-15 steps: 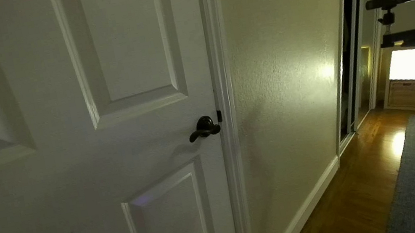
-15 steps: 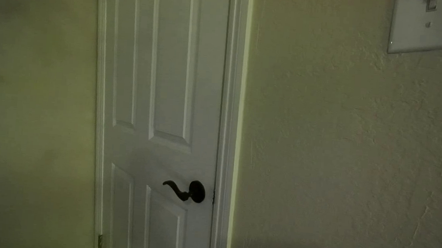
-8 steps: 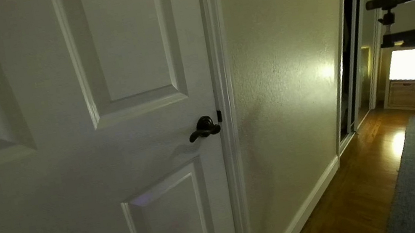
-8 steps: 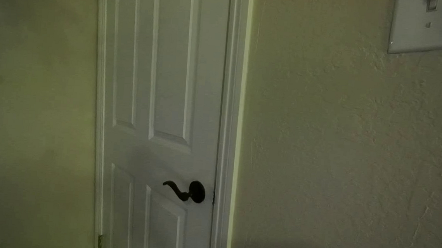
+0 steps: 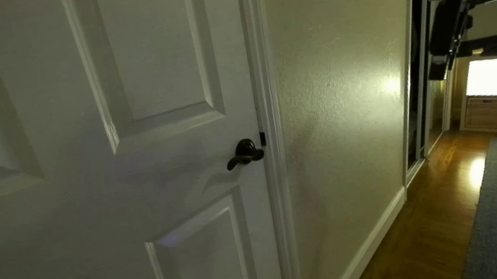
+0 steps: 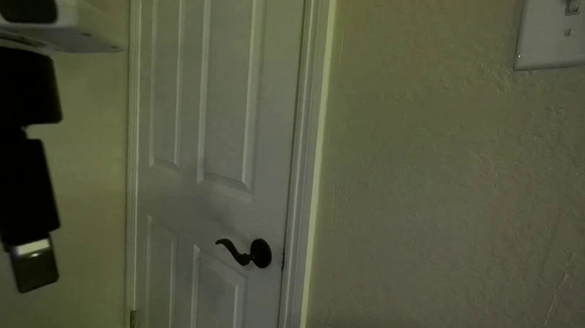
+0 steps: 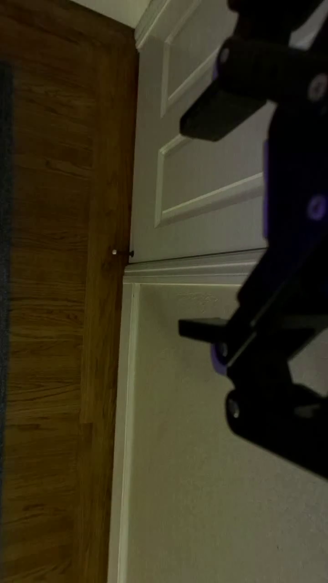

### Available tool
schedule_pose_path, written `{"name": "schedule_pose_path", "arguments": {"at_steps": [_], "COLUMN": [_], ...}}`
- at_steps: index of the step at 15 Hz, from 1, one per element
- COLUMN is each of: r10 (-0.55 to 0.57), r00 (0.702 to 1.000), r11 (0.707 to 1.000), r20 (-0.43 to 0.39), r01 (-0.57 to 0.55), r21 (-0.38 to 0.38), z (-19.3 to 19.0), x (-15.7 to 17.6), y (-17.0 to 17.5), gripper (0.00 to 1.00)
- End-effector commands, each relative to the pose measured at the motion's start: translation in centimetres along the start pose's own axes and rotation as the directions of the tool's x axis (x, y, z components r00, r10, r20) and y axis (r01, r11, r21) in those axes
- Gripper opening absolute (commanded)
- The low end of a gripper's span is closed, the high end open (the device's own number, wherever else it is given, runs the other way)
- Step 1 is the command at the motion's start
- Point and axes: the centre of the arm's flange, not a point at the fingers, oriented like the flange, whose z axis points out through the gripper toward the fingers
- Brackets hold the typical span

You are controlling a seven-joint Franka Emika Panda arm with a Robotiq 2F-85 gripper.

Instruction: Open the door

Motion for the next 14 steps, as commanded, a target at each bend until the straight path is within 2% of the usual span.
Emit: {"name": "schedule_pose_path", "arguments": {"at_steps": [1, 4, 5, 8, 14], "r10": [0.096, 0.118, 0.089, 0.092, 0.093], "r00": [0.995, 0.993, 0.996, 0.996, 0.996], "r11": [0.995, 0.993, 0.996, 0.996, 0.996], "r20": [-0.007, -0.022, -0.002, -0.005, -0.007], "r01": [-0.096, -0.118, -0.089, -0.092, -0.093], "r21": [0.014, 0.025, 0.009, 0.013, 0.014], "z": [1.1, 1.4, 1.4, 1.8, 1.7], "x": [6.3, 9.1, 6.7, 8.4, 8.6], "y": [-2.2, -3.5, -2.7, -3.1, -3.2], "gripper": [1.0, 1.0, 1.0, 1.0, 1.0]}}
